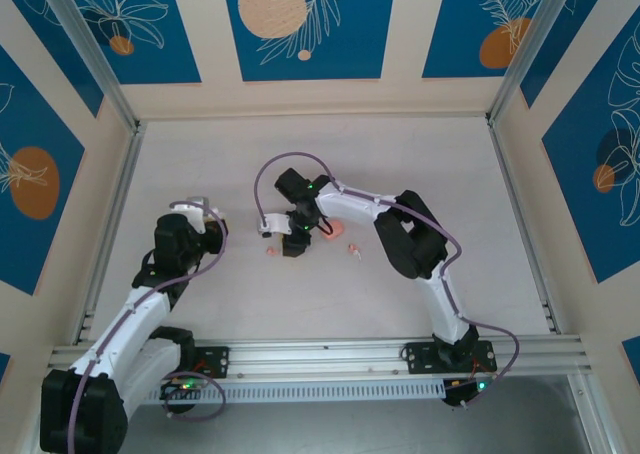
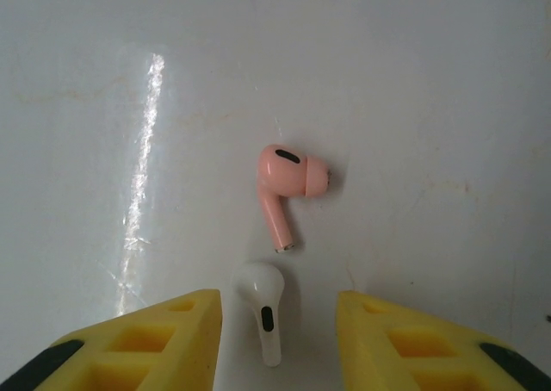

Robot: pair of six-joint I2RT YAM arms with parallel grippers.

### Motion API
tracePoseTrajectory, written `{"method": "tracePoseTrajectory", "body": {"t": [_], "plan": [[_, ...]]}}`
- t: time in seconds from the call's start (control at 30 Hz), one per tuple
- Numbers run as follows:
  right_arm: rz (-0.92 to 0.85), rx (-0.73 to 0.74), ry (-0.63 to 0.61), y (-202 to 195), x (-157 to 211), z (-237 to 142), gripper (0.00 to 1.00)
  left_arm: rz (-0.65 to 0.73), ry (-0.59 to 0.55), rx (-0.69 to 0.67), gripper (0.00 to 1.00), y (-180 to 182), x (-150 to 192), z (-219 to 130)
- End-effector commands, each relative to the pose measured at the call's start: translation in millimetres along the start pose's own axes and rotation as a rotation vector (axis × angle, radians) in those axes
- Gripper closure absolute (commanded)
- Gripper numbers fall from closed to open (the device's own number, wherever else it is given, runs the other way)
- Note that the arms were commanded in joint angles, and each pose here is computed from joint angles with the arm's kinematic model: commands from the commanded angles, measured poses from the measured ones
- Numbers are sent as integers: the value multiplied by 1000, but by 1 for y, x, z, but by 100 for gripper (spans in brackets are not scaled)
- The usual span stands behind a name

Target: Insert the wireless bluetooth earbuds into the charging case

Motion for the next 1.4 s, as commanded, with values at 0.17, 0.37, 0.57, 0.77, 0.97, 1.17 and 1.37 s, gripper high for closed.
{"method": "tracePoseTrajectory", "body": {"t": [0.17,0.37,0.57,0.77,0.97,1.17,1.37], "plan": [[20,-85,-2,6,-3,8,58,-14,-19,4,85,2,-6,-2],[30,-81,8,4,-2,11,58,-20,-27,6,85,2,-5,-3],[40,-74,19,2,-2,15,60,-20,-34,6,85,2,-5,-5],[47,-60,31,0,-1,18,65,-18,-33,7,85,2,-4,-6],[33,-42,52,2,-1,22,66,-17,-28,6,85,2,-3,-6],[31,-38,48,4,-3,23,71,-3,-16,7,86,2,-1,-6],[15,18,10,6,-4,13,78,18,-10,38,87,0,0,-5]]}}
Point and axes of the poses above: each hand's point on the last joint's axis, 136 mm out from that joint toward the fingers, its own z axis out along the fingers, its own y axis along the line the jaws close on, x = y × z, the point moved 10 cm from there along -z, back along the fingers, and after that the axes turned 1 degree about z, right-handed, at the moved point
